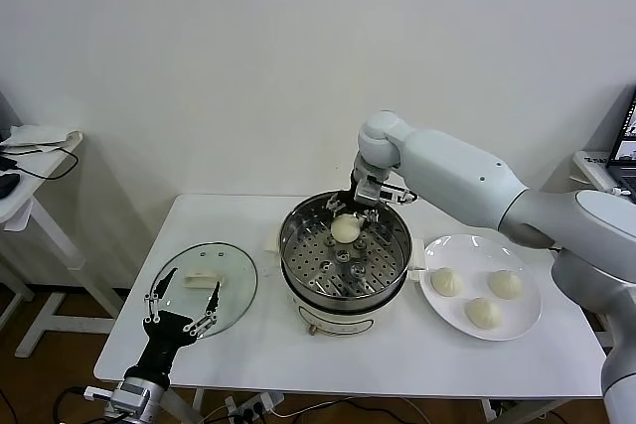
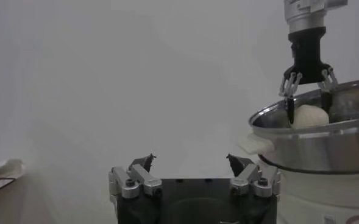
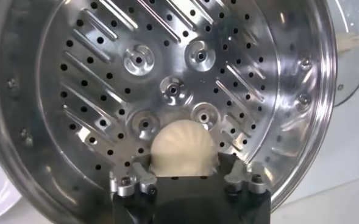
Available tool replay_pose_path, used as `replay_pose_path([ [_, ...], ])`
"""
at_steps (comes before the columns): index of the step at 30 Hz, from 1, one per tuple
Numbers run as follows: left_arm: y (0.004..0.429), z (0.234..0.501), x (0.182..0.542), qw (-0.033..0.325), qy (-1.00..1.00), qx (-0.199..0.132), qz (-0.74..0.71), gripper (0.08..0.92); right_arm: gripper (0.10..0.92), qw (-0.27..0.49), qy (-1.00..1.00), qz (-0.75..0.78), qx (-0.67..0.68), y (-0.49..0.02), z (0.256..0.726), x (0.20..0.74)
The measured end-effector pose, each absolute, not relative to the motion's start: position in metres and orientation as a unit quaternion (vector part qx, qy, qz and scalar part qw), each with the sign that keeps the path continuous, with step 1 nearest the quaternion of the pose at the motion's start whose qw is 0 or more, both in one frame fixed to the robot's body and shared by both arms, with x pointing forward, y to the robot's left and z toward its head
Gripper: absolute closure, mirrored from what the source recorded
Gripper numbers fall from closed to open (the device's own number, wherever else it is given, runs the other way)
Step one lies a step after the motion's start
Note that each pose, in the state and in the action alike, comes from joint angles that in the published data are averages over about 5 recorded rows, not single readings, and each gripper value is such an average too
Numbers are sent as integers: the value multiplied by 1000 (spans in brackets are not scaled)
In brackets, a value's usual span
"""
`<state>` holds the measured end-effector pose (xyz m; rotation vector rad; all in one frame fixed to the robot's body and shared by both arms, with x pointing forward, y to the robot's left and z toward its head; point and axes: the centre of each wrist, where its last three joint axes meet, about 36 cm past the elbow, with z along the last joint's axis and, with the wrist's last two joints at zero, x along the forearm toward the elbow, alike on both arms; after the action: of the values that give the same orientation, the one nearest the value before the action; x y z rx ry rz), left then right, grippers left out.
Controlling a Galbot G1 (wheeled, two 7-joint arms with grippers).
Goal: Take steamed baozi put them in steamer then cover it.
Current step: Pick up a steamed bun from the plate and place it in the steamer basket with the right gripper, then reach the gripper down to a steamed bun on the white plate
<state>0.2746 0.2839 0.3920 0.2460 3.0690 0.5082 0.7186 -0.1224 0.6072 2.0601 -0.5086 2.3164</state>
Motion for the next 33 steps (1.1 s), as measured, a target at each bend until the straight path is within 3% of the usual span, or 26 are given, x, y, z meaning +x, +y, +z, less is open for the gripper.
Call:
replay_pose_path([
  [10,282,392,271,10,983,81,165,177,199,18,-199,733,650,-157,653,710],
  [19,276,396,268,13,982,87,167,177,200,107,-297,702,638,-244,699,681],
  [27,270,399,264,19,981,93,169,177,200,237,-423,634,602,-334,680,651],
  [33,265,401,262,23,981,95,168,177,200,307,-493,578,573,-373,644,637],
])
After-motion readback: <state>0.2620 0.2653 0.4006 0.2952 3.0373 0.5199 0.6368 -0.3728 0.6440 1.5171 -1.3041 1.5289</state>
